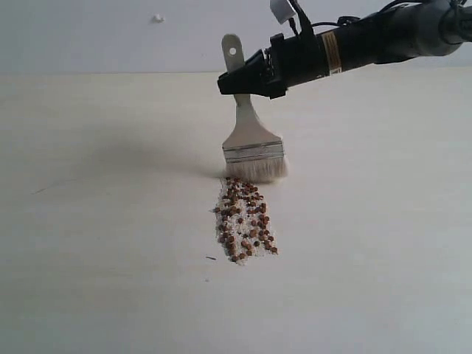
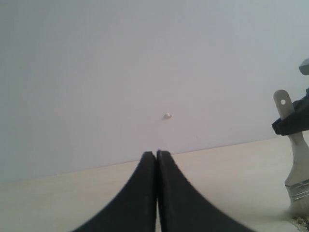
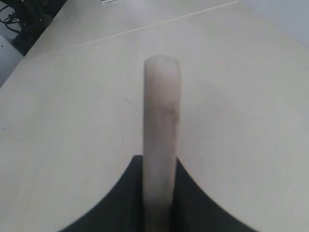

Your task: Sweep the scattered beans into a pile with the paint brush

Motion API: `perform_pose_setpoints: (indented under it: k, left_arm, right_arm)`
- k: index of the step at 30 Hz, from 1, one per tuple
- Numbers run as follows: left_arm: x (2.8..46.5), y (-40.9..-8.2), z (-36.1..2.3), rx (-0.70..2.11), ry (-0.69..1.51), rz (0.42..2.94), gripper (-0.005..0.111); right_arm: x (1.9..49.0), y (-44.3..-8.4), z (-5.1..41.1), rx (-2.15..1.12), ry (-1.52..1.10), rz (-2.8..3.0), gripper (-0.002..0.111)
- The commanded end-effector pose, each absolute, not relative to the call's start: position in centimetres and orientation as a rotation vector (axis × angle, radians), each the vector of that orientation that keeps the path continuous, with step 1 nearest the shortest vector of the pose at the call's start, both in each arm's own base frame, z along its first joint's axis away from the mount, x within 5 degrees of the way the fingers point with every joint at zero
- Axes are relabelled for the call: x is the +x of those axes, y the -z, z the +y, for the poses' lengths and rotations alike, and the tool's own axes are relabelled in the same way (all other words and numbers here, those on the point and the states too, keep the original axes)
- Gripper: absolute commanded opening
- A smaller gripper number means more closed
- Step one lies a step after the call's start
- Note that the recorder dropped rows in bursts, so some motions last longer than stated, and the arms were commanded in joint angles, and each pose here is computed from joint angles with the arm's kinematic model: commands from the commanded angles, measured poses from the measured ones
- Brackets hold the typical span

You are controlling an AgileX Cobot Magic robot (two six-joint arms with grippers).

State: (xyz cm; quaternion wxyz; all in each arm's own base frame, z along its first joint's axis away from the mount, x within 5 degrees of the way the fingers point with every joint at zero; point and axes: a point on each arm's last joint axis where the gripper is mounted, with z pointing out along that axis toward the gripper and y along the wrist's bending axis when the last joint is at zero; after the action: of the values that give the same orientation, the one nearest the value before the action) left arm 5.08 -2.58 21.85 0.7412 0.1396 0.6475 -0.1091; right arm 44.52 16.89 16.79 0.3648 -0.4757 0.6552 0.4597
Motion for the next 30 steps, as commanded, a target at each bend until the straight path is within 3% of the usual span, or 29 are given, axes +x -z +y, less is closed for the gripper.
perform_pose_setpoints:
  k: [1,7,12,19,30]
  left_arm:
    - [5.0,-21.9,-2.5,0.305,0.233,1.412,0.000]
    - [5.0,-21.9,-2.5,0.305,0.233,1.412,0.000]
    - [5.0,-21.9,-2.5,0.305,0.233,1.412,0.000]
    - [5.0,-21.9,-2.6,0.307,0.235,1.411,0.000]
    - [5.0,-22.0,-2.6,0.311,0.239,1.410,0.000]
  right_arm:
    - [44.4,-18.6,16.9,-1.260,-1.127,1.602,0.000]
    - [44.8,-19.3,17.1,-1.290,-1.018,1.395,0.000]
    - [46.9,-18.8,16.4,-1.011,-1.113,1.407,0.000]
    - [47.6,-17.2,16.4,-1.209,-1.115,1.606,0.000]
    - [47.3,-15.6,18.4,-1.195,-1.173,1.585,0.000]
